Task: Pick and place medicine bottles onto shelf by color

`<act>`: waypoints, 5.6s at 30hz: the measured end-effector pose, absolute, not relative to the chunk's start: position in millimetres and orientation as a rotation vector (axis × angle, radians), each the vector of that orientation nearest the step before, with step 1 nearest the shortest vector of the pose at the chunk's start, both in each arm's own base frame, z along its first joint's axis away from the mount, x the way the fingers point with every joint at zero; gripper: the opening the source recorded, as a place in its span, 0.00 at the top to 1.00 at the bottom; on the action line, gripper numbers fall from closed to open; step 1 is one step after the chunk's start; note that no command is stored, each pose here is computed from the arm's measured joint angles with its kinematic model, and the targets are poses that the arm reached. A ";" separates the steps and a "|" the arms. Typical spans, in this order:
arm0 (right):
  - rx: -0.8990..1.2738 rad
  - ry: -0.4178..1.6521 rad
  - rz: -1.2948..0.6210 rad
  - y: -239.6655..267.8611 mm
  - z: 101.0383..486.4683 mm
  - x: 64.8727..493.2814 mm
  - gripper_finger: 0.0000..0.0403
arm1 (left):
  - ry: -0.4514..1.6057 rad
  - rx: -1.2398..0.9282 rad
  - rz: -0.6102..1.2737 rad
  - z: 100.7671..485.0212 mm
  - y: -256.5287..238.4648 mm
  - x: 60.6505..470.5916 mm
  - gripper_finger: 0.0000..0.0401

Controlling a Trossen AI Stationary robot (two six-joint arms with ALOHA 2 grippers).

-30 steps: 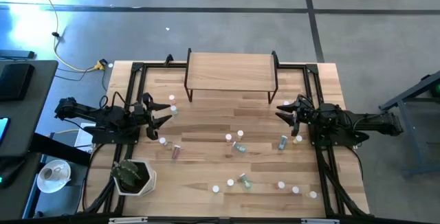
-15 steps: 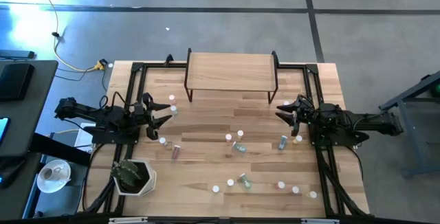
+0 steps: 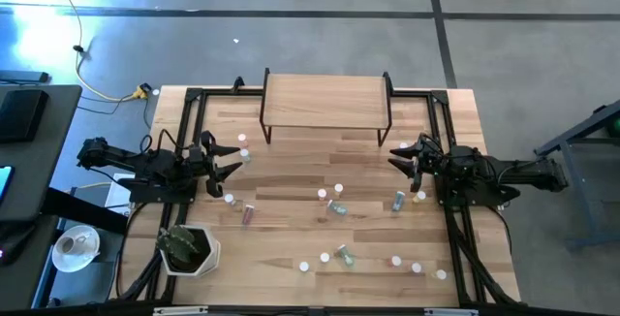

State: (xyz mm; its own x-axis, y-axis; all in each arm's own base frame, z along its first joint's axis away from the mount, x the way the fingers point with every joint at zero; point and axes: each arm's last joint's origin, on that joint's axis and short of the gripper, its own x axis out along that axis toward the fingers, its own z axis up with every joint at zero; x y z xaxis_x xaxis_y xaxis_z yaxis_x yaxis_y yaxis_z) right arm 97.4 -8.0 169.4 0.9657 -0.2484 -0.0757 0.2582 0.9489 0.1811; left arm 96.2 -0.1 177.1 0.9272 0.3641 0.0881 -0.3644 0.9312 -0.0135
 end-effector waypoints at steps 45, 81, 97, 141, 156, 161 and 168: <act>0.191 0.052 -0.258 -8.0 169.4 97.4 0.65 | -0.090 0.003 0.373 177.1 -0.1 96.2 0.50; 0.191 0.052 -0.258 -8.0 169.4 97.4 0.65 | -0.090 0.003 0.373 177.1 -0.1 96.2 0.50; 0.222 0.047 -0.258 -8.0 169.6 97.4 0.65 | -0.090 0.003 0.373 177.1 -0.1 96.2 0.50; 0.062 -0.471 -0.470 -13.8 221.1 84.4 0.65 | -0.090 0.003 0.373 177.1 -0.1 96.2 0.50; 0.072 -0.331 -0.721 -19.6 263.1 66.7 0.65 | -0.098 -0.040 0.371 177.1 -0.1 96.2 0.50; 0.148 -0.194 -0.827 -22.0 275.7 60.5 0.65 | -0.106 -0.080 0.354 177.2 -0.5 96.3 0.50; 0.271 0.033 -0.872 -22.4 280.1 67.6 0.65 | -0.106 -0.082 0.354 177.1 -0.5 96.3 0.50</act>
State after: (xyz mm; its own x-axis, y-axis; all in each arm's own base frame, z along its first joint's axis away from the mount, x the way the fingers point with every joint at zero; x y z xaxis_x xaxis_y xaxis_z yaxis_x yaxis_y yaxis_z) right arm 67.6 -22.4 280.1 0.6450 -0.7514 -0.1389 0.7598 0.6113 0.2214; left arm 96.3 -0.5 177.1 0.9327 0.3495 0.0891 -0.3410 0.9349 -0.0981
